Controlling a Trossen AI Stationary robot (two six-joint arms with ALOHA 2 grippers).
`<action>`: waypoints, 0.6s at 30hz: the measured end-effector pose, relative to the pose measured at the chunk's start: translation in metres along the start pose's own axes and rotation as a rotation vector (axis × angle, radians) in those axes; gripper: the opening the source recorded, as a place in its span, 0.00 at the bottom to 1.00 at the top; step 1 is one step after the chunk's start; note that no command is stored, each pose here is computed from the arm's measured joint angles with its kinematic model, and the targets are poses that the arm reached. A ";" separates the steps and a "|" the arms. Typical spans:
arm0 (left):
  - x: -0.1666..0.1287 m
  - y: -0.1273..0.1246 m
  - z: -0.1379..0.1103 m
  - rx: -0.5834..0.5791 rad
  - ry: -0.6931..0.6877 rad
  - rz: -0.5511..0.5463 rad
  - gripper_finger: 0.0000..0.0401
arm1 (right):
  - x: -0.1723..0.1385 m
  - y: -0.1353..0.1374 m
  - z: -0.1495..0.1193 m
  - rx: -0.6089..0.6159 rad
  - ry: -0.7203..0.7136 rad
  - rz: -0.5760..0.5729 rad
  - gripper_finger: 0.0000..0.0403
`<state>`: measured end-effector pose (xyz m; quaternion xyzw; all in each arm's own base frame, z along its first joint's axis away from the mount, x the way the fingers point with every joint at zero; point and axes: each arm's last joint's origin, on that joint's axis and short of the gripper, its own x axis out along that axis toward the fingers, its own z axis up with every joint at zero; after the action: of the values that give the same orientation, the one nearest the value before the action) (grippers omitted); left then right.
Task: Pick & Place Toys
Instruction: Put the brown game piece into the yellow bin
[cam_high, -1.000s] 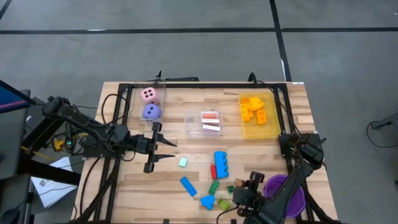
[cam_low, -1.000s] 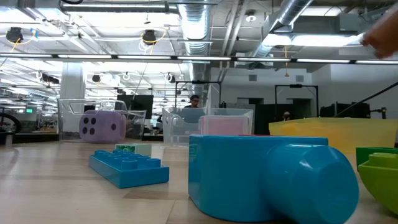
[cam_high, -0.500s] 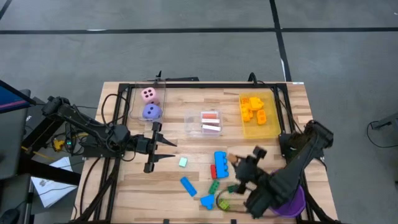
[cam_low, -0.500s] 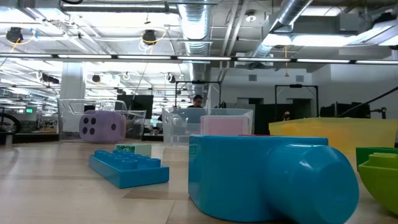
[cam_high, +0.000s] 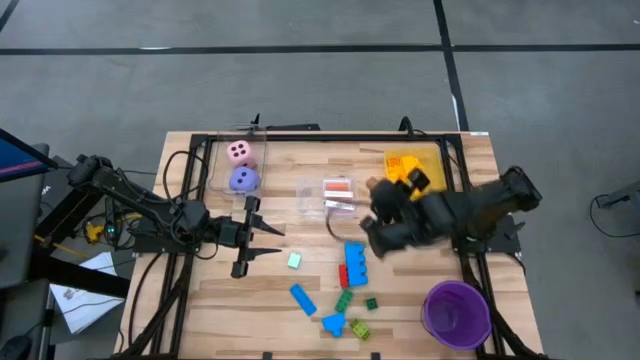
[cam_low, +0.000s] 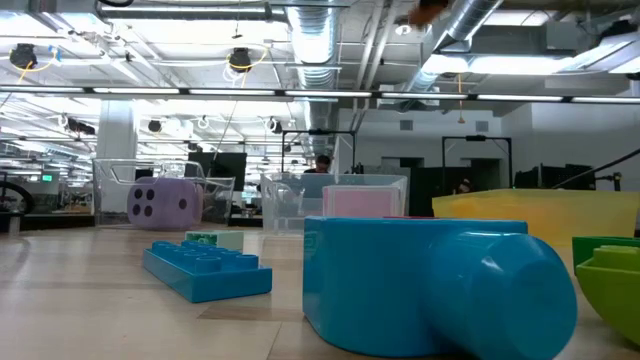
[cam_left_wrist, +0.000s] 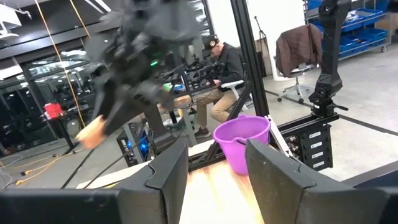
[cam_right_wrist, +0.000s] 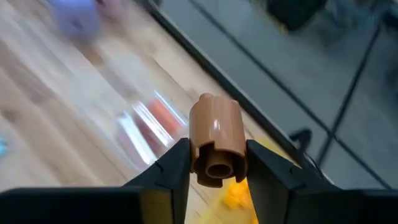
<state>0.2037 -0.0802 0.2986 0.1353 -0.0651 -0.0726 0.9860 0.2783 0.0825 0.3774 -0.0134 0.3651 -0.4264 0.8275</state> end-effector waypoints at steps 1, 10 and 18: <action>0.000 0.000 0.000 0.000 0.000 0.000 0.39 | 0.009 -0.004 0.003 -0.004 0.039 -0.011 0.30; 0.000 0.000 -0.001 0.002 0.006 -0.005 0.39 | 0.102 -0.042 -0.011 -0.095 0.465 -0.122 0.31; 0.000 0.000 -0.001 0.002 0.006 -0.004 0.39 | 0.126 -0.100 -0.068 -0.013 0.725 -0.158 0.31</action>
<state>0.2038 -0.0802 0.2978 0.1368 -0.0618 -0.0741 0.9859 0.2137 -0.0521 0.2863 0.1052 0.6350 -0.4638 0.6088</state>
